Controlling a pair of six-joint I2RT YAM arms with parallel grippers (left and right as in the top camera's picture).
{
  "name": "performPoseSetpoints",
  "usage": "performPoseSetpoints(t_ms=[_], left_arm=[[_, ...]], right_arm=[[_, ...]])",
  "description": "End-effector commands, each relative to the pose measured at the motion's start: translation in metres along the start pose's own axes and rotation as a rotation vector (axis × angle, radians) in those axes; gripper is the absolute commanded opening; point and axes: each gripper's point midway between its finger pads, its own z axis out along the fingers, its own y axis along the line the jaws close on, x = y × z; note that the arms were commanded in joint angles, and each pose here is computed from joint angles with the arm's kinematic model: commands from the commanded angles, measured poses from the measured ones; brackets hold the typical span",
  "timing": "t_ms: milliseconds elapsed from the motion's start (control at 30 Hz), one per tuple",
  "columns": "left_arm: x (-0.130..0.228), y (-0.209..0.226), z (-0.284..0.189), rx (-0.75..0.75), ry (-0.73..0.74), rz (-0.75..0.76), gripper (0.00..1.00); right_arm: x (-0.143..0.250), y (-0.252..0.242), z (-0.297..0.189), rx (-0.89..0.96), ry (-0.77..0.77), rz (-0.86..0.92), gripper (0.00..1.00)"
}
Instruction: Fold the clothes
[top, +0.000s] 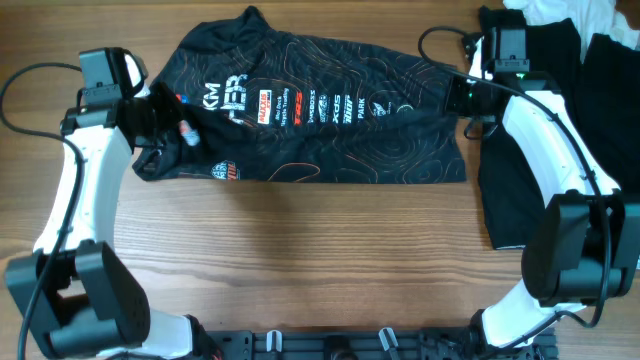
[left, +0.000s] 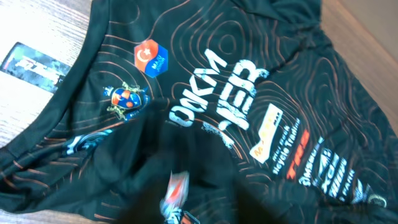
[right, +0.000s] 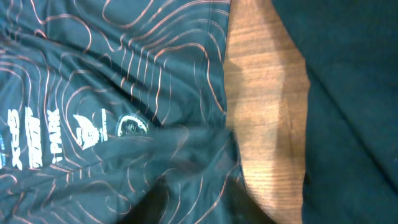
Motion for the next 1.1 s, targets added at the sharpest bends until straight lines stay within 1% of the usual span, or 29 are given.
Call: performPoseSetpoints(t_ms=[0,67,100,167,267,400,467,533,567,600,667,700,733,767,800,833,933,1067], left_arm=[[-0.004,0.018,0.007,-0.096,-0.021,0.003,0.73],[0.002,0.032,0.005,-0.174,-0.006,-0.003,0.78],[0.011,0.046,0.003,-0.245,0.025,-0.008,0.81],[0.025,0.061,0.002,-0.317,0.072,-0.012,0.82],[0.038,0.076,0.014,-0.36,0.088,-0.015,0.82],[0.061,0.095,0.047,-0.379,0.134,-0.019,0.83],[0.073,0.104,0.062,-0.4,0.182,-0.023,0.74],[0.082,0.11,0.071,-0.415,0.218,-0.026,0.59],[0.087,0.113,0.075,-0.424,0.238,-0.027,0.48],[0.091,0.116,0.076,-0.431,0.254,-0.028,0.4],[0.099,0.119,0.074,-0.444,0.282,-0.033,0.33],[0.102,0.121,0.072,-0.45,0.296,-0.036,0.29],[0.106,0.124,0.069,-0.464,0.316,-0.039,0.2],[0.109,0.13,0.065,-0.492,0.329,-0.041,0.09],[0.111,0.134,0.062,-0.509,0.339,-0.046,0.04],[0.115,0.139,0.058,-0.522,0.36,-0.063,0.04],[0.132,0.166,0.033,-0.654,0.417,-0.202,0.04],[0.145,0.182,0.013,-0.718,0.484,-0.264,0.04]], right_arm=[[0.01,-0.02,0.004,0.093,0.037,0.004,0.56],[0.028,-0.023,0.002,0.11,0.111,0.004,0.56],[0.042,-0.026,0.0,0.121,0.17,0.003,0.56],[0.065,-0.031,-0.004,0.137,0.263,-0.015,0.56],[0.082,-0.033,0.008,0.133,0.286,-0.014,0.55],[0.108,-0.031,0.029,0.089,0.305,-0.004,0.59],[0.12,-0.031,0.037,0.077,0.311,-0.001,0.59],[0.127,-0.033,0.043,0.076,0.309,-0.001,0.58],[0.133,-0.034,0.046,0.073,0.314,0.0,0.52],[0.139,-0.031,0.048,0.055,0.321,0.003,0.48],[0.152,-0.031,0.054,0.039,0.333,0.006,0.39],[0.156,-0.032,0.054,0.041,0.34,0.006,0.3],[0.163,-0.033,0.055,0.044,0.356,0.007,0.16],[0.169,-0.035,0.054,0.049,0.376,0.009,0.04],[0.174,-0.036,0.051,0.054,0.4,0.017,0.04],[0.18,-0.038,0.048,0.07,0.428,0.039,0.04],[0.2,-0.055,0.034,0.179,0.51,0.075,0.04],[0.215,-0.065,0.01,0.253,0.58,0.085,0.04]])
